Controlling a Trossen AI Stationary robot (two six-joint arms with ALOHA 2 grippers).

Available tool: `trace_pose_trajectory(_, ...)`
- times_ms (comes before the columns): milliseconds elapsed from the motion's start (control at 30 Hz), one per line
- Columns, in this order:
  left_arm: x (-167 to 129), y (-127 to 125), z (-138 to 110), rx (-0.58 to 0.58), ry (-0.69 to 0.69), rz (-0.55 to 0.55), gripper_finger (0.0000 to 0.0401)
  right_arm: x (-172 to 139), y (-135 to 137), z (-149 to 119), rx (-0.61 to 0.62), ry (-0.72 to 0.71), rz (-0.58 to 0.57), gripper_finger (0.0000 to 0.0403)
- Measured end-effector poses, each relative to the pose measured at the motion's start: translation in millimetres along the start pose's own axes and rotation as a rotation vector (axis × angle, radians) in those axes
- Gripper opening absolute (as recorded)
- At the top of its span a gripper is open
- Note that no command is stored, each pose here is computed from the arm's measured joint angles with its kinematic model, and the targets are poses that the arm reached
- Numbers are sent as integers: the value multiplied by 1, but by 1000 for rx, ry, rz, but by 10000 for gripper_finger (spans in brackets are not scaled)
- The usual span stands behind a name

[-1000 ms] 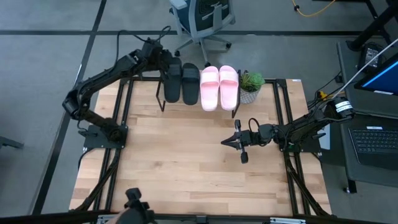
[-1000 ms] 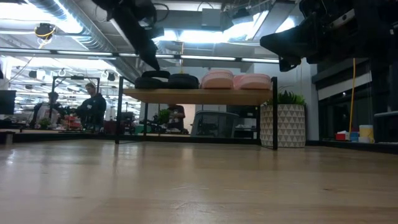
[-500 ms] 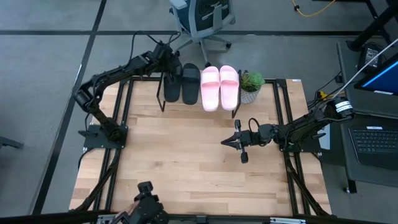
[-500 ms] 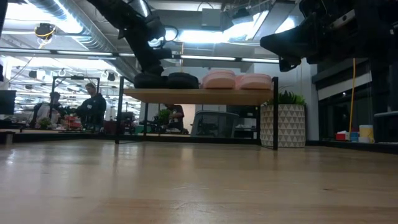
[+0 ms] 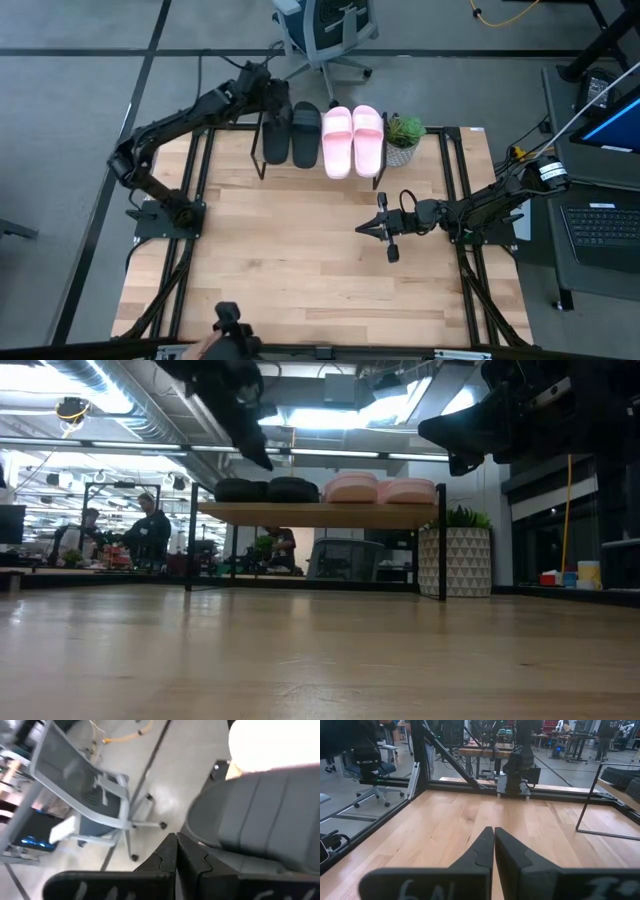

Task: Pick and place slides into the shelf
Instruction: Return to Home Position

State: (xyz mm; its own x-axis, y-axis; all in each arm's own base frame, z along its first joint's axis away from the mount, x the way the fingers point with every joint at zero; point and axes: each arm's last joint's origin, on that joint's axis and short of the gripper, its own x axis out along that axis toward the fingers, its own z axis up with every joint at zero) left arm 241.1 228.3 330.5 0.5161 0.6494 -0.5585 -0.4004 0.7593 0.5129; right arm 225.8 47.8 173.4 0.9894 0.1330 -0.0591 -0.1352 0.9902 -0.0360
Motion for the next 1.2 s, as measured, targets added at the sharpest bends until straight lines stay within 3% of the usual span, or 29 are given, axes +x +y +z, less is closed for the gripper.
trace_pose_trajectory(333, -72, -2, 20, -43, -161, 40, 0, 0, 0, 0, 2, 0, 0, 18)
trace_pose_trajectory(467, -101, -19, 16, -91, -172, -93, 0, 0, 0, 0, 27, 0, -1, 18)
trace_pose_trajectory(600, -127, -41, 10, -112, -292, -181, 0, 3, 1, 5, 28, -10, 5, 18)
trace_pose_trajectory(933, -153, -116, -53, -177, -566, -339, 0, 25, 17, 29, 38, 64, 62, 18)
trace_pose_trajectory(1200, -164, -153, -100, -277, -728, -385, 0, 29, 30, 44, 39, 25, 119, 18)
